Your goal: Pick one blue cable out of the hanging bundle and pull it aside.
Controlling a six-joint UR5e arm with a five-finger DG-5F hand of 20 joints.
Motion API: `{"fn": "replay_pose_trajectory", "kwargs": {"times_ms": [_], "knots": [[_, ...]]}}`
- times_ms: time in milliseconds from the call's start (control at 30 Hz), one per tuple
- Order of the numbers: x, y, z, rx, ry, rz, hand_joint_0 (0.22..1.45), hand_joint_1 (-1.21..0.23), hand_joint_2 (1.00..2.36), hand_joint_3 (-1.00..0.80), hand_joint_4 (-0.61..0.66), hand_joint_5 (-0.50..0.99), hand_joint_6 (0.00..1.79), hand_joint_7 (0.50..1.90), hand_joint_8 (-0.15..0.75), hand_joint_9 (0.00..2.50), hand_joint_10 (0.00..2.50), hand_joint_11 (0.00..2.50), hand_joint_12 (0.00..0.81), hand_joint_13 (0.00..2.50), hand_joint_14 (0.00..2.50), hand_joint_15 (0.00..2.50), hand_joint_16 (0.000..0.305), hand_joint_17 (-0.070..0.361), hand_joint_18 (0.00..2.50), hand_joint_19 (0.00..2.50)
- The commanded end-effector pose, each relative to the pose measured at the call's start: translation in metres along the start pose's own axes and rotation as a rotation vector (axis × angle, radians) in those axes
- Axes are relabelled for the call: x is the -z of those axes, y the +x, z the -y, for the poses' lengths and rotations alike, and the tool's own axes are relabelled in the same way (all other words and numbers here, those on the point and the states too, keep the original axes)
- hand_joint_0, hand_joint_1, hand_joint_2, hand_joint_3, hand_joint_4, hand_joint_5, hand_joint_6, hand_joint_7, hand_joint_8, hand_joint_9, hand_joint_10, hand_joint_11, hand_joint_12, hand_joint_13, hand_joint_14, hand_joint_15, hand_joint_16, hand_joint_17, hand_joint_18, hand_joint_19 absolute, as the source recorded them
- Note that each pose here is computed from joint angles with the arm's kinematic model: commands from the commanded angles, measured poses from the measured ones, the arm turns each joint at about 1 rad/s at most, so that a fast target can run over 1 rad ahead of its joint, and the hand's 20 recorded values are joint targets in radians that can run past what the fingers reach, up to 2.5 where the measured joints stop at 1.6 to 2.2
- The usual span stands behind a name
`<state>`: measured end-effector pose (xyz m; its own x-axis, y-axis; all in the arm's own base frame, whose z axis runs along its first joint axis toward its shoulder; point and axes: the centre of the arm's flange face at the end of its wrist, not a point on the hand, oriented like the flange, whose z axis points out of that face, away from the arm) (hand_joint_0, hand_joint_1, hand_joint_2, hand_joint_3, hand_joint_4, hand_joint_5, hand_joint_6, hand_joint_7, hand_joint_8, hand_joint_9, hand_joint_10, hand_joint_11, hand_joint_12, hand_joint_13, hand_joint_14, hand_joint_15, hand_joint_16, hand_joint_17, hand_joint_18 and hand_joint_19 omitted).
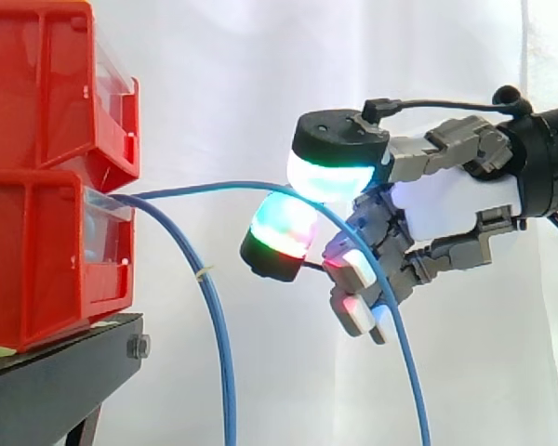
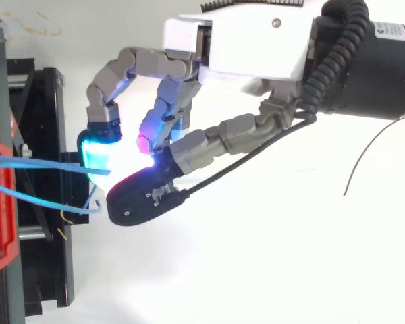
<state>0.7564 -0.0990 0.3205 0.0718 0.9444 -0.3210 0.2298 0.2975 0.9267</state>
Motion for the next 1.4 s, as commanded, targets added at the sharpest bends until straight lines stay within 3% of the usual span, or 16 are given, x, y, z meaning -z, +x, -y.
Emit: {"fn": "replay_pose_trajectory", "kwargs": {"times_ms": [0,333,433,533,600,767,867,1000,1200,1367], "knots": [[0.000,0.000,-0.001,-0.002,-0.002,0.001,0.58,-0.77,1.02,-0.20,-0.05,-0.12,0.91,0.93,0.260,1.20,0.02,0.80,0.354,0.99,0.02,0.72,0.047,0.105,0.84,0.81],[0.001,0.001,-0.002,-0.009,0.000,-0.003,0.58,-0.82,1.03,-0.04,-0.09,-0.09,0.92,0.98,0.245,1.23,0.02,0.75,0.358,1.01,0.03,0.69,0.049,0.111,0.88,0.76],[0.004,0.004,-0.002,-0.022,0.018,-0.017,0.58,-0.82,1.03,-0.04,-0.09,-0.09,0.92,0.99,0.249,1.22,0.02,0.75,0.360,1.00,0.02,0.69,0.050,0.112,0.88,0.76],[0.006,0.008,-0.001,-0.043,0.033,-0.029,0.58,-0.82,1.02,-0.04,-0.08,-0.08,0.92,0.99,0.257,1.16,0.02,0.69,0.364,0.97,0.02,0.68,0.049,0.111,0.85,0.74],[0.007,0.015,-0.002,-0.078,0.037,-0.056,0.58,-0.82,1.02,-0.03,-0.08,-0.08,0.92,1.00,0.260,1.14,0.02,0.64,0.365,0.96,0.02,0.67,0.049,0.110,0.82,0.73],[0.009,0.024,-0.004,-0.120,0.043,-0.089,0.58,-0.82,1.02,-0.03,-0.07,-0.08,0.91,1.00,0.260,1.06,0.02,0.55,0.368,0.92,0.02,0.62,0.049,0.110,0.78,0.68],[0.011,0.031,0.003,-0.151,0.064,-0.104,0.58,-0.82,1.02,-0.03,-0.07,-0.08,0.92,0.99,0.266,1.02,0.02,0.49,0.372,0.90,0.02,0.58,0.049,0.110,0.76,0.65],[0.012,0.036,0.009,-0.187,0.076,-0.108,0.57,-0.82,1.02,-0.02,-0.07,-0.08,0.92,0.98,0.272,0.95,0.01,0.37,0.382,0.88,0.02,0.50,0.049,0.111,0.74,0.61],[0.008,0.043,0.011,-0.278,0.050,-0.106,0.57,-0.81,1.02,-0.03,-0.07,-0.08,0.91,0.97,0.295,0.91,0.01,0.25,0.397,0.87,0.01,0.39,0.050,0.113,0.74,0.57],[0.008,0.050,0.025,-0.289,0.057,-0.113,0.57,-0.81,1.02,-0.03,-0.07,-0.08,0.91,0.98,0.299,0.90,0.01,0.23,0.397,0.87,0.02,0.41,0.051,0.116,0.73,0.56]]}}
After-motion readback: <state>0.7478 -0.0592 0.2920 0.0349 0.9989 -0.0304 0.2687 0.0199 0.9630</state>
